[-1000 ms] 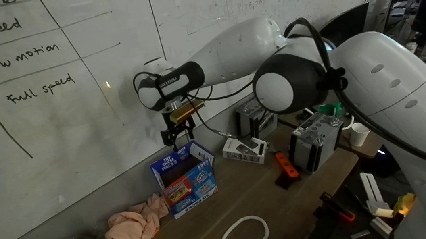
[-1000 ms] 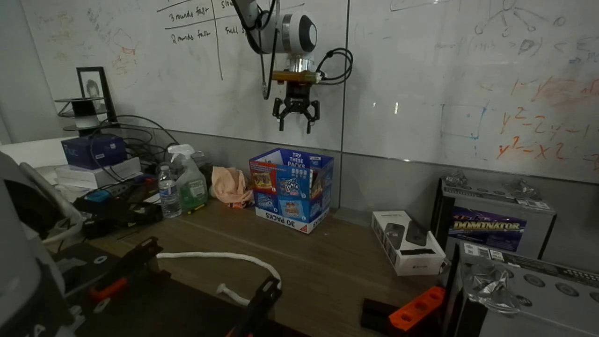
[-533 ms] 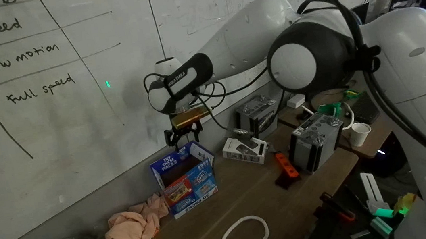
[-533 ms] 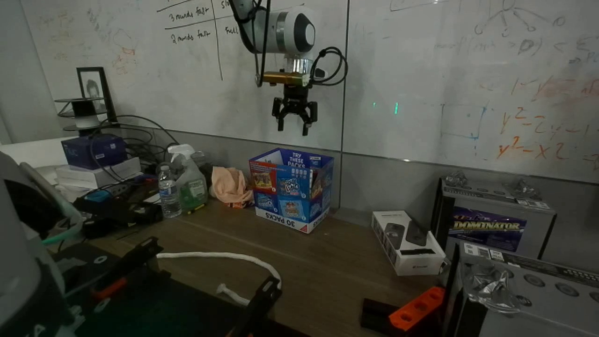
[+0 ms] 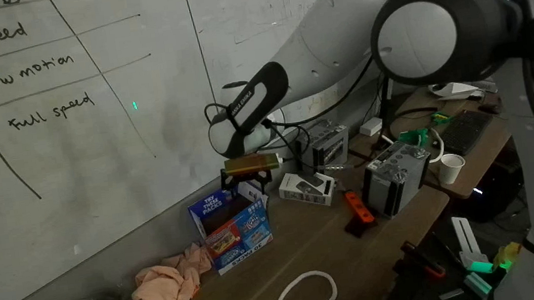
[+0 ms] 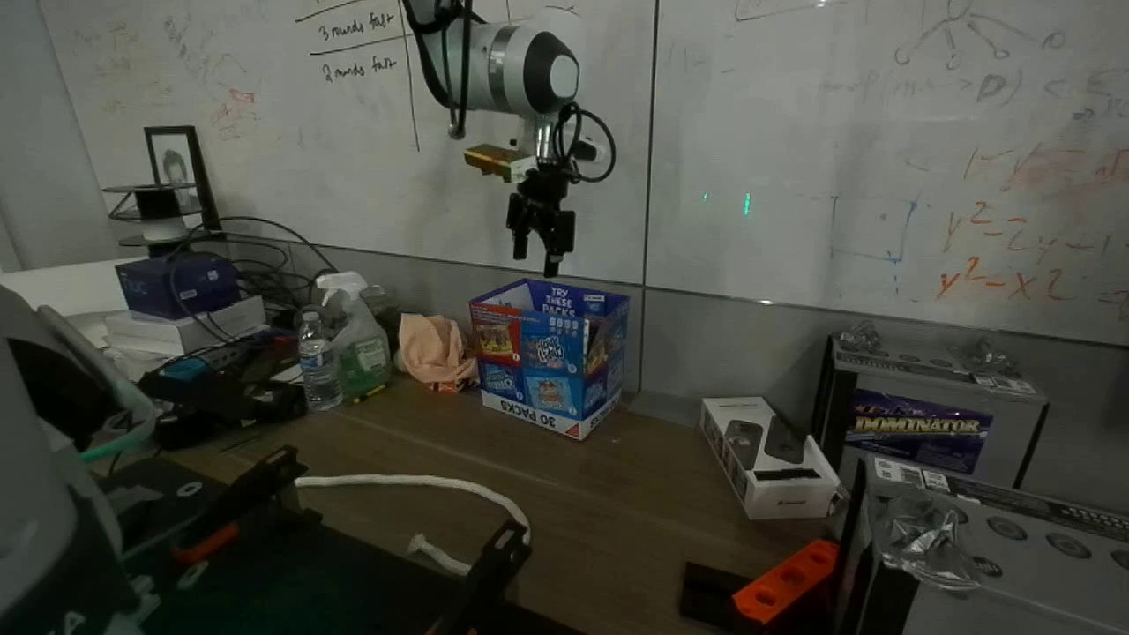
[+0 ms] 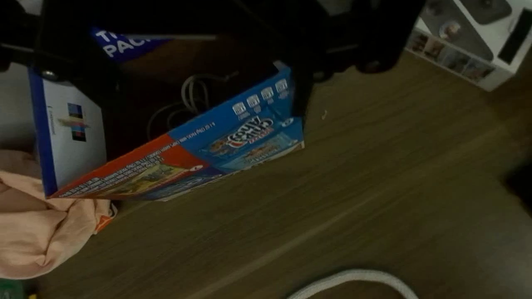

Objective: Put the two ropes in the box one at a time

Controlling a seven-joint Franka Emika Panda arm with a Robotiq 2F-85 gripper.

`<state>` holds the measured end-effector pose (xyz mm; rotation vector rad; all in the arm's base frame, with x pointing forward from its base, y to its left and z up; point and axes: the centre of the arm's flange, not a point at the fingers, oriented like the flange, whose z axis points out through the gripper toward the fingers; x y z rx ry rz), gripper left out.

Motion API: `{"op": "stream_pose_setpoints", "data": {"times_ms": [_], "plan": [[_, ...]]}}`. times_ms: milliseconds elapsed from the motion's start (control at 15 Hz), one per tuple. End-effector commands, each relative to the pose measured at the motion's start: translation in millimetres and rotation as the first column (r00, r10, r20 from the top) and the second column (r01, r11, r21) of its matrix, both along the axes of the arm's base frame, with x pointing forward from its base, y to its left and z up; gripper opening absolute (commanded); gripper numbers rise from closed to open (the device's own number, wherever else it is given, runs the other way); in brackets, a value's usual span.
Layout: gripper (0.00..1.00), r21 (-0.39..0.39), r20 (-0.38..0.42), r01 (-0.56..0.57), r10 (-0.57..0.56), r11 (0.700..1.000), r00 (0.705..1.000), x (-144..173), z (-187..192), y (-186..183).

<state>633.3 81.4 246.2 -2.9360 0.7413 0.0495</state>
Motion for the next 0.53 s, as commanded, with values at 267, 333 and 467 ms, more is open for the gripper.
{"op": "stream_pose_setpoints", "data": {"times_ms": [267, 333, 467], "plan": [[1.00, 0.051, 0.004, 0.359, -0.359, 0.932, 0.933, -147, -42, 10], [1.00, 0.055, -0.002, 0.402, -0.402, 0.914, 0.916, -159, -53, 10], [1.00, 0.064, -0.035, 0.489, -0.488, 0.870, 0.872, -166, -73, 4]]}}
